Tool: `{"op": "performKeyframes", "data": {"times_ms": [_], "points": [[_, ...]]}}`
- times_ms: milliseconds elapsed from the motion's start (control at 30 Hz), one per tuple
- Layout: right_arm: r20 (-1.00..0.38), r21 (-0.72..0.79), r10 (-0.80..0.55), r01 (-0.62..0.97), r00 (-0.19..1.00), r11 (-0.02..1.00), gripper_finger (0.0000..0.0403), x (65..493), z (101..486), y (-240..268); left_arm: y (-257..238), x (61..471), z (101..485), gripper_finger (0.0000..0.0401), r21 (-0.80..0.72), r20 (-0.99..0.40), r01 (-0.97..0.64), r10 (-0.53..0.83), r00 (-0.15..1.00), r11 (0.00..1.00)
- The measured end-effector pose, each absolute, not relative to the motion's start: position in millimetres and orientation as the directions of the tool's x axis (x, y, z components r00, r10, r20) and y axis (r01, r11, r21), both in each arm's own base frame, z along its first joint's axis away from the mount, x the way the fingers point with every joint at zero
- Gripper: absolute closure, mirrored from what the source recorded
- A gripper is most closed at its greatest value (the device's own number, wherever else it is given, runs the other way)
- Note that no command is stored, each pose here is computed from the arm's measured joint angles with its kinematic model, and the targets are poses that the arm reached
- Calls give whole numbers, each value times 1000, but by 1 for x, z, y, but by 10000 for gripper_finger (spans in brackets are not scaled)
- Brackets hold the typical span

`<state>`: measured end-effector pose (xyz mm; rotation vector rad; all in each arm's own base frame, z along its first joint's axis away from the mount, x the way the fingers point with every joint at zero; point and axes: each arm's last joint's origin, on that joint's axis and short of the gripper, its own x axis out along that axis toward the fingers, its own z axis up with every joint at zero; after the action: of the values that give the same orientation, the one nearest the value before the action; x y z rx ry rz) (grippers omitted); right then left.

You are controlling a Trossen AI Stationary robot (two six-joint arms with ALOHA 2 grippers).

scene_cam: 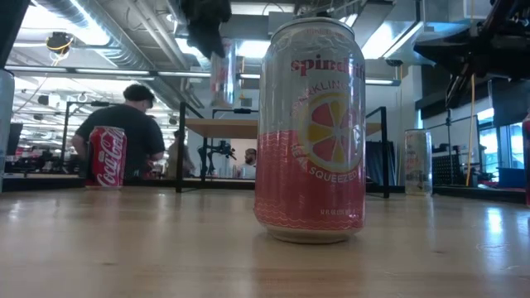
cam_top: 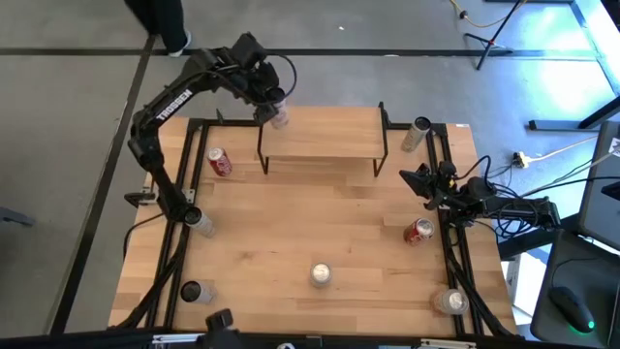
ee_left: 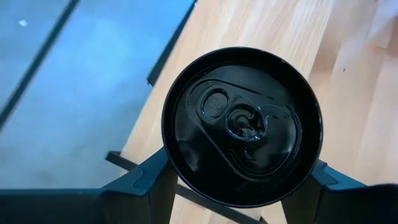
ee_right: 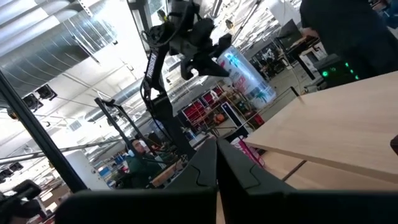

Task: Place canned beverage on shelf
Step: Put the white soda can on the shelf

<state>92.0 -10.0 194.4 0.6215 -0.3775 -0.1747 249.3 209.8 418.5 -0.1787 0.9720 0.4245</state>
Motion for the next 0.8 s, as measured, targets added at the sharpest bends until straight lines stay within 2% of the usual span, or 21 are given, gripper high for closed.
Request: {"op": "performKeyframes", "data": {"times_ms": [633, 800], "points": [[274, 596, -273, 60, 922, 801, 402, 93, 193, -10, 223, 254, 378, 200, 23, -863, -371, 206, 462, 929], [273, 596, -274, 61, 922, 800, 402, 93, 193, -10, 223, 255, 379, 176, 23, -860, -394, 218, 461, 919]]}}
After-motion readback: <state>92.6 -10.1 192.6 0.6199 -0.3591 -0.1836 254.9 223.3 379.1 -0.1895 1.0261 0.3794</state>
